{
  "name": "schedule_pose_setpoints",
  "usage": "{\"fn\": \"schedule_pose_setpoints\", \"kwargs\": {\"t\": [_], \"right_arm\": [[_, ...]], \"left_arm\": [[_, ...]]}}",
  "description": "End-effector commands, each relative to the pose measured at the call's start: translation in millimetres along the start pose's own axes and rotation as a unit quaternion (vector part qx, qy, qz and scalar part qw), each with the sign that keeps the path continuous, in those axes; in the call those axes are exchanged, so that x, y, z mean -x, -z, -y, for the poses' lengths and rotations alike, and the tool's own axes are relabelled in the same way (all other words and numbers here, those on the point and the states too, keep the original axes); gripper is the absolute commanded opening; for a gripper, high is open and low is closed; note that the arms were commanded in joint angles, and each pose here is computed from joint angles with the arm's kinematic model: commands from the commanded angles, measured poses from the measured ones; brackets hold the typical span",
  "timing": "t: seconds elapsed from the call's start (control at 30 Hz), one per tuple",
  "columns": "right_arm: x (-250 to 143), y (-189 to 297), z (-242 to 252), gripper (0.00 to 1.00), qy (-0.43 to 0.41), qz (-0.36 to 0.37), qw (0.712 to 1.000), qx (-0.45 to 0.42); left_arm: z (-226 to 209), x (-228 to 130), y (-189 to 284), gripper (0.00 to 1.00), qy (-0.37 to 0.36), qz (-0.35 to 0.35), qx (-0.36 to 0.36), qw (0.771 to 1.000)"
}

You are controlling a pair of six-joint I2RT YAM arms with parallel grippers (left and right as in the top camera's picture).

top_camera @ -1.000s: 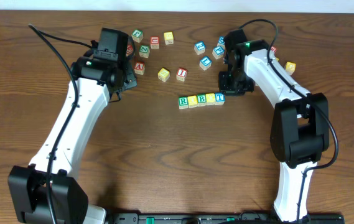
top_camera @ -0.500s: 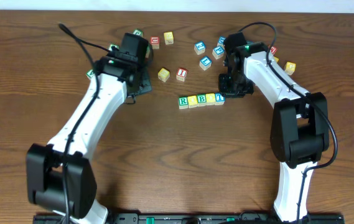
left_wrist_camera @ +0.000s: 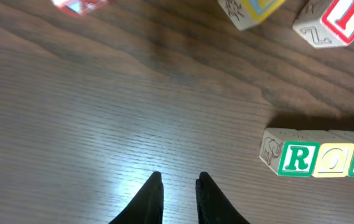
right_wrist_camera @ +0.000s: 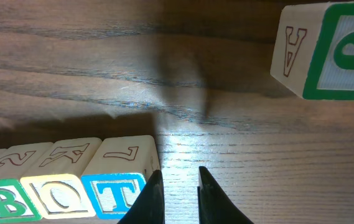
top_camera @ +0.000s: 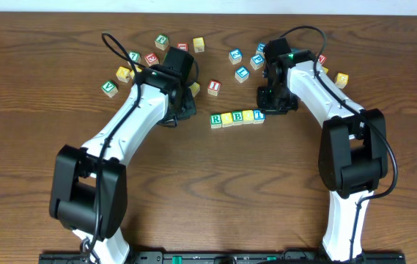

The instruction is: Spell out ROBOT

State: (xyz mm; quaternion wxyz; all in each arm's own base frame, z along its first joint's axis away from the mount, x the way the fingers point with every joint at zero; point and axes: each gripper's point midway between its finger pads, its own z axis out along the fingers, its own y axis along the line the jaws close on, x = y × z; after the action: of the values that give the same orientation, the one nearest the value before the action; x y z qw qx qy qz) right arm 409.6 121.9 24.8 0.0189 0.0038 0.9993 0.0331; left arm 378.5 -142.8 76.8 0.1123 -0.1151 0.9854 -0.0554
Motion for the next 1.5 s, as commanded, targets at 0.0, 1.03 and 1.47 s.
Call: {"fn": "schedule_pose_setpoints", "kwargs": {"t": [0.0,1.03,1.47], "right_arm": [[0,8,0,0.13,0.003,0.008,1.0,0.005],[0,8,0,0.13,0.003,0.007,1.0,0.005],[-3,6,1,0.13,0.003,0.003,1.0,0.004]], "left_arm": [[5,-11,-15,0.19,0.007,-0.031,-0.012,0.999],[35,-22,-33,0.19,-0.016,-0.046,-0.05,0.998],[36,-33,-57,0.19,-0.011,-0.081,-0.051,0.995]]}}
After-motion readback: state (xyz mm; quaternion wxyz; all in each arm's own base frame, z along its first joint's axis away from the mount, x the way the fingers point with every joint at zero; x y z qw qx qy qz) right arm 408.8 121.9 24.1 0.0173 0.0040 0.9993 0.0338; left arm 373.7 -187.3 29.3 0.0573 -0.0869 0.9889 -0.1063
